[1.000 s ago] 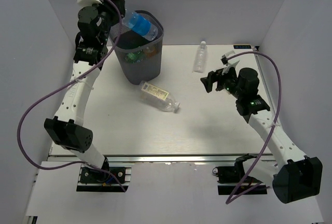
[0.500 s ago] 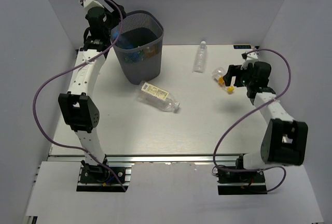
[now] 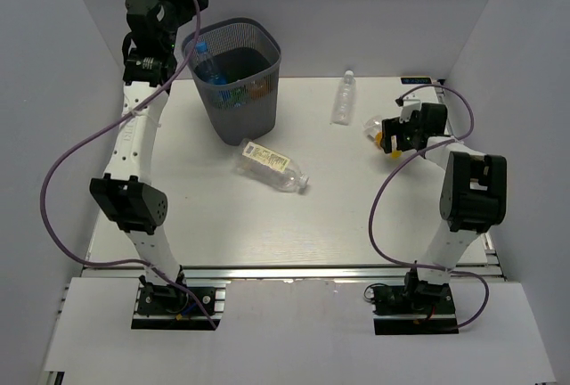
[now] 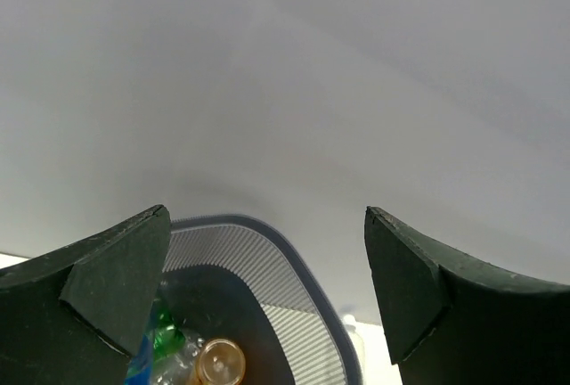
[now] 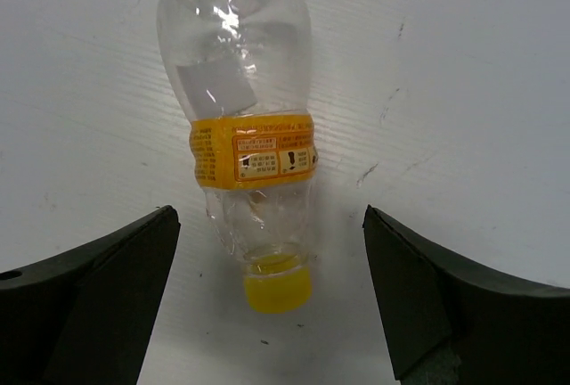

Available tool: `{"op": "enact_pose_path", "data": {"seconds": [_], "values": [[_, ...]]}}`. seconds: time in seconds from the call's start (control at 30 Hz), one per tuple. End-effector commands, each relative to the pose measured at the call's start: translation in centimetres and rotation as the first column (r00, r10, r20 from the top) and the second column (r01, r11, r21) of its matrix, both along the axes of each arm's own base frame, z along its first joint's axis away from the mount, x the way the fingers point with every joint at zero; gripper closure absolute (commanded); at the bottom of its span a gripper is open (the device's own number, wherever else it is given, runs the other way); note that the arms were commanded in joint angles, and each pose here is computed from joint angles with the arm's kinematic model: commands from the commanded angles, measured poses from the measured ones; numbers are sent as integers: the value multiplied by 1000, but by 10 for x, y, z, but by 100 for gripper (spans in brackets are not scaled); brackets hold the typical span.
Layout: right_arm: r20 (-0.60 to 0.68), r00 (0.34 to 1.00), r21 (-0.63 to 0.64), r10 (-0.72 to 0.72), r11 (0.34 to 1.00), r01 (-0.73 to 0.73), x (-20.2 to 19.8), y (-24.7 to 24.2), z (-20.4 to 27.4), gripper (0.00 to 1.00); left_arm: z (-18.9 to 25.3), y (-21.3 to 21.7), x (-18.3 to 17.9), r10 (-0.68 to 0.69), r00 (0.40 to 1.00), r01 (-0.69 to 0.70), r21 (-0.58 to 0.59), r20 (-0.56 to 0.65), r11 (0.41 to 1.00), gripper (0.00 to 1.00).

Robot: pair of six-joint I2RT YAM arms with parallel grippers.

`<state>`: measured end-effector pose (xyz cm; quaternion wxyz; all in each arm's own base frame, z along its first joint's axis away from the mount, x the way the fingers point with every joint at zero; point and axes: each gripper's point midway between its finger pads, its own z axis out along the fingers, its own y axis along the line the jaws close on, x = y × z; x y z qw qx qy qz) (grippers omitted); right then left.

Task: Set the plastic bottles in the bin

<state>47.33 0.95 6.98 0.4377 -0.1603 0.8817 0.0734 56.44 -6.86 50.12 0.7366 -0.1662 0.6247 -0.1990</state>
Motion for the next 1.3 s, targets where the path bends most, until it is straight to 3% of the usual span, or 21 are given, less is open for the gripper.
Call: {"op": "enact_pose_path", "data": {"seconds": [0.0, 0.03, 0.1, 0.13, 0.2, 0.23, 0.27, 0.33, 0.37, 0.4, 0.47, 0.57, 0.6, 0.8, 0.9, 1.03, 1.27], "values": [[-15, 999, -3, 48, 999, -48, 5, 2, -2, 13, 38, -8, -47, -71, 996, 69, 40, 46, 997, 2], [-29, 998, 10, 48, 999, -48, 5, 3, -7, 14, 52, -7, -66, -82, 994, 79, 40, 73, 996, 2], [-67, 997, 13, 36, 999, -35, 3, 2, -14, 25, 31, -9, -75, -95, 995, 94, 38, 21, 995, 2], [-76, 997, 17, 25, 1000, -23, 6, 1, -13, 29, 42, -6, -100, -95, 995, 94, 31, 38, 995, 2], [-95, 995, 32, 15, 999, -12, 5, 2, -15, 38, 9, -12, -113, -140, 990, 142, 33, -34, 989, 2], [-105, 994, 36, 16, 999, -13, 5, 3, -17, 40, 26, -12, -143, -157, 987, 156, 31, 21, 987, 2], [-113, 993, 44, 17, 999, -12, 4, 4, -18, 48, -11, -13, -145, -167, 985, 167, 4, -44, 986, 2], [-154, 988, 69, 17, 998, -7, -2, 7, -23, 58, -21, -11, -165, -164, 986, 163, -30, -24, 986, 2], [-168, 985, 84, 23, 996, -9, -7, 10, -25, 69, -13, -8, -188, -161, 987, 162, -78, 18, 984, 2], [-163, 986, 100, 39, 995, -23, -10, 14, -20, 72, -47, -9, -187, -166, 985, 161, -102, -38, 982, 2], [-159, 985, 141, 68, 989, -45, -21, 23, -19, 77, -52, -17, -201, -222, 975, 217, -130, -23, 967, 2], [-120, 987, 206, 103, 975, -76, -35, 42, 3, 81, -83, -36, -204, -318, 944, 299, -176, -87, 938, 2], [-54, 987, 242, 154, 961, -136, -38, 60, 27, 81, -98, -49, -205, -371, 923, 348, -191, -102, 918, 2], [73, 938, 369, 339, 865, -341, -91, 160, 87, 86, -150, -85, -199, -389, 893, 351, -193, -224, 916, 2], [139, 899, 367, 414, 822, -435, -115, 212, 111, 86, -164, -122, -207, -469, 849, 432, -193, -242, 881, 2], [150, 892, 447, 425, 776, -445, -129, 253, 139, 88, -179, -156, -208, -545, 802, 498, -229, -245, 836, 2], [299, 804, 496, 514, 637, -591, -162, 304, 187, 92, -198, -163, -203, -500, 816, 448, -228, -291, 864, 2]]}}
